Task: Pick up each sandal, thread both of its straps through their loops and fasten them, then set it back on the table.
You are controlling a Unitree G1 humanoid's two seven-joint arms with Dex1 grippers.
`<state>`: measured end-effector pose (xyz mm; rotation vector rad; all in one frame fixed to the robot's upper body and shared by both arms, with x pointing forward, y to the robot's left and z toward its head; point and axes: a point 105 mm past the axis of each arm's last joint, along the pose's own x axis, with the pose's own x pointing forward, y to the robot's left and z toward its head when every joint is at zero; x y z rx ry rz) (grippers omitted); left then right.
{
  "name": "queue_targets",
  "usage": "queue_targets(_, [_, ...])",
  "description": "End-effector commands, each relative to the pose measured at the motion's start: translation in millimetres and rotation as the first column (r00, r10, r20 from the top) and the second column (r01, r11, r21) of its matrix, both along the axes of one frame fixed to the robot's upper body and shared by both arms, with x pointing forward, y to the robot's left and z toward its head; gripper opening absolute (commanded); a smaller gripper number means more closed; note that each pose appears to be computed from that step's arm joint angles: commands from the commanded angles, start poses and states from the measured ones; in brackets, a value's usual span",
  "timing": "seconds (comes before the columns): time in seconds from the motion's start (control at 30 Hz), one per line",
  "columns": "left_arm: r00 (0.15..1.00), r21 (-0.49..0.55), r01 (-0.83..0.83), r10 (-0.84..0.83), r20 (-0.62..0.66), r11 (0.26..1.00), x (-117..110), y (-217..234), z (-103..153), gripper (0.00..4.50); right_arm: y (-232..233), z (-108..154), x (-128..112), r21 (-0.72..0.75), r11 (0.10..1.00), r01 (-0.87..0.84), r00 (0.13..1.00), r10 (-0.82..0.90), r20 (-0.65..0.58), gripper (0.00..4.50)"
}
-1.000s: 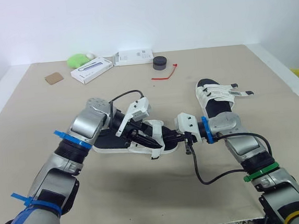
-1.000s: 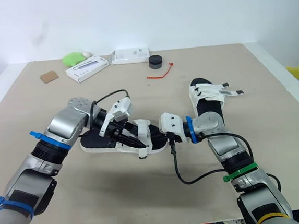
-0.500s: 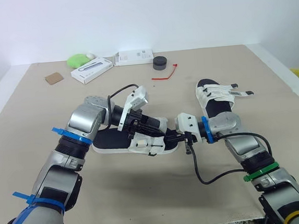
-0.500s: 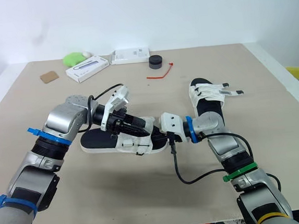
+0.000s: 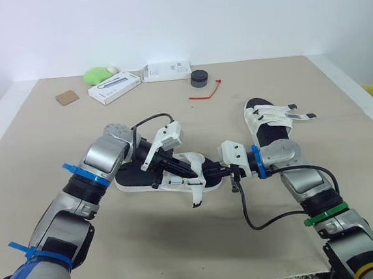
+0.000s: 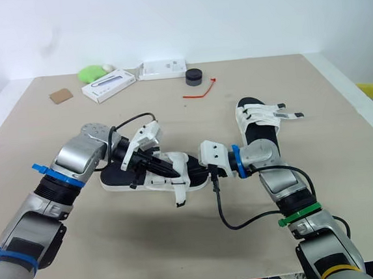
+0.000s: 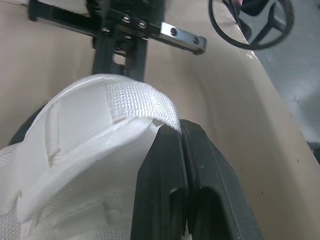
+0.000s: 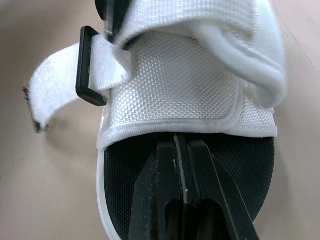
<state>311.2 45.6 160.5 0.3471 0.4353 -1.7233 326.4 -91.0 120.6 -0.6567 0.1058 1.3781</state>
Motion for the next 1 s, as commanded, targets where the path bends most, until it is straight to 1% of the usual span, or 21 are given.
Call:
queue_targets(0.03, [1.000, 0.012, 0.020, -0.020, 0.015, 1.000, -5, 3, 1, 0.03, -5, -6, 1, -0.035, 0.999, 0.018, 1.000, -0.018, -0.014, 0.00])
queue_targets(0.2, [0.999, -0.003, 0.032, -0.032, 0.025, 0.999, -7, 3, 10, 0.03, -4, -6, 2, -0.036, 0.999, 0.016, 1.000, -0.016, -0.014, 0.00])
queue_targets(0.3, [0.997, 0.022, 0.068, -0.069, 0.030, 0.997, -13, 6, 9, 0.03, -4, -6, 3, -0.035, 0.999, 0.015, 1.000, -0.015, -0.014, 0.00])
queue_targets(0.4, [0.997, 0.028, 0.078, -0.078, 0.015, 0.997, -16, 8, 10, 0.80, -4, -6, 3, -0.034, 0.999, 0.016, 1.000, -0.016, -0.014, 0.00])
queue_targets(0.43, [0.997, 0.030, 0.080, -0.080, 0.016, 0.996, -16, 8, 10, 1.30, -4, -6, 3, -0.034, 0.999, 0.016, 1.000, -0.017, -0.015, 0.00])
queue_targets(0.47, [0.996, 0.035, 0.084, -0.085, 0.021, 0.996, -17, 9, 11, 1.62, -4, -6, 3, -0.034, 0.999, 0.017, 1.000, -0.017, -0.015, 0.00])
queue_targets(0.5, [0.996, 0.044, 0.086, -0.087, 0.025, 0.995, -17, 11, 11, 2.21, -4, -6, 3, -0.035, 0.999, 0.017, 1.000, -0.018, -0.015, 0.00])
queue_targets(0.53, [0.995, 0.051, 0.088, -0.090, 0.034, 0.995, -17, 13, 12, 2.51, -4, -6, 3, -0.035, 0.999, 0.018, 1.000, -0.018, -0.015, 0.00])
queue_targets(0.57, [0.995, 0.055, 0.087, -0.089, 0.037, 0.995, -16, 15, 13, 2.93, -4, -6, 4, -0.035, 0.999, 0.019, 1.000, -0.019, -0.015, 0.00])
queue_targets(0.7, [0.996, 0.060, 0.080, -0.082, 0.036, 0.995, -18, 25, 24, 2.93, -4, -6, 4, -0.033, 0.999, 0.020, 1.000, -0.021, -0.015, 0.00])
queue_targets(0.87, [0.997, 0.056, 0.078, -0.080, 0.020, 0.995, -30, 43, 44, 2.93, -5, -7, 2, -0.034, 0.999, 0.020, 1.000, -0.020, -0.019, 0.00])
queue_targets(0.93, [0.996, 0.053, 0.091, -0.090, -0.018, 0.994, -45, 53, 51, 2.93, -5, -8, 2, -0.034, 0.999, 0.018, 1.000, -0.019, -0.022, 0.00])
queue_targets(1.0, [0.991, 0.055, 0.119, -0.115, -0.069, 0.991, -62, 60, 52, 2.93, -5, -8, 2, -0.035, 0.999, 0.016, 1.000, -0.017, -0.024, 0.00])
